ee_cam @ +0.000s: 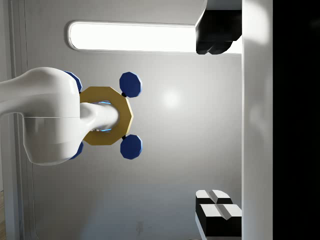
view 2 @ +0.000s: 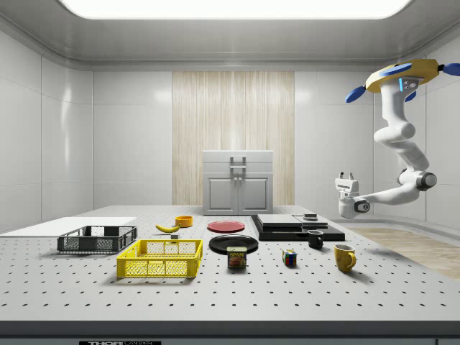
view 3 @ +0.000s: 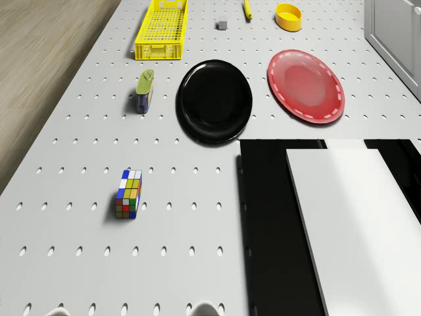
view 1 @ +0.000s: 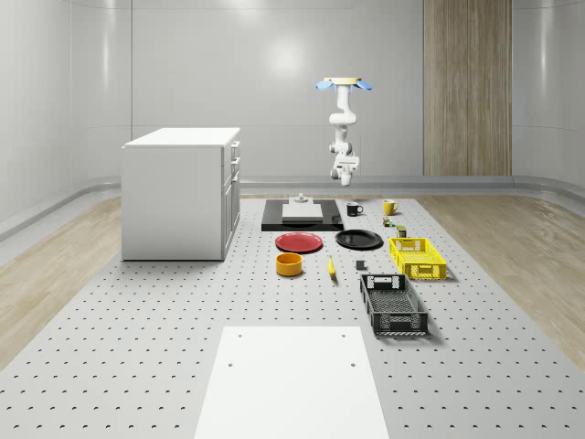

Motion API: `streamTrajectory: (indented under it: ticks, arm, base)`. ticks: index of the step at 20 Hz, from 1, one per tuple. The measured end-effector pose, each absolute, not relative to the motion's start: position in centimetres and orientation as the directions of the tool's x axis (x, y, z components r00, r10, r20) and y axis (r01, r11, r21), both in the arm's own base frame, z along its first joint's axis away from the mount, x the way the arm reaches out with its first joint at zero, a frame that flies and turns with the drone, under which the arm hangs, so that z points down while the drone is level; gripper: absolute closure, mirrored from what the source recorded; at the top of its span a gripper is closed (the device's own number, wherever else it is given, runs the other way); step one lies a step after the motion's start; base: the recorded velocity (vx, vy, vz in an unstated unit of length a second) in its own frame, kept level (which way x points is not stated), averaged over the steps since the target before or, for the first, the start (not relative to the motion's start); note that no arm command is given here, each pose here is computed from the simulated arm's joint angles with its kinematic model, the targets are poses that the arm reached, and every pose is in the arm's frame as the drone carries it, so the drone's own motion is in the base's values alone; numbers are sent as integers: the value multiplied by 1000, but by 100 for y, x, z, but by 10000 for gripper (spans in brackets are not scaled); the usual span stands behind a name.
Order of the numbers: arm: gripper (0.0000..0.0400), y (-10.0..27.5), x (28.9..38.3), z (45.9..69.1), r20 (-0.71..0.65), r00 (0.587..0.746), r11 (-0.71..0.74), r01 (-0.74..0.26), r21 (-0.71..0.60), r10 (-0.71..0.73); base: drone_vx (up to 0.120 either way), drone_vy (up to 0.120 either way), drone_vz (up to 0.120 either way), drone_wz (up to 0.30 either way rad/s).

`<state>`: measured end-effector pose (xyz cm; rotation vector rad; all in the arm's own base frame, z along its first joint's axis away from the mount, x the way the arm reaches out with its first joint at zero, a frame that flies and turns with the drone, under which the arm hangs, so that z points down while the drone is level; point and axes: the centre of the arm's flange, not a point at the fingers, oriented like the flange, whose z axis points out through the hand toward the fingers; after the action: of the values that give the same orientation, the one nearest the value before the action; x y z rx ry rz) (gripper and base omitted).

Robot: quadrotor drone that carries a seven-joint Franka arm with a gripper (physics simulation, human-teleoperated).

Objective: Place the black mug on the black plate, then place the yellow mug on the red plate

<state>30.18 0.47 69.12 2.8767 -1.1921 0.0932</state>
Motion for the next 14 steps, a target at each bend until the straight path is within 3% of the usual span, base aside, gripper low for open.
streamTrajectory:
  ticks: [8,14]
  arm:
    - [0,180,3013,6896,164,702,-698,-710,92,-693]
    - [0,472,3012,6791,373,695,-630,-717,299,-615]
  base:
    - [120,0,0,0]
    - [107,0,0,0]
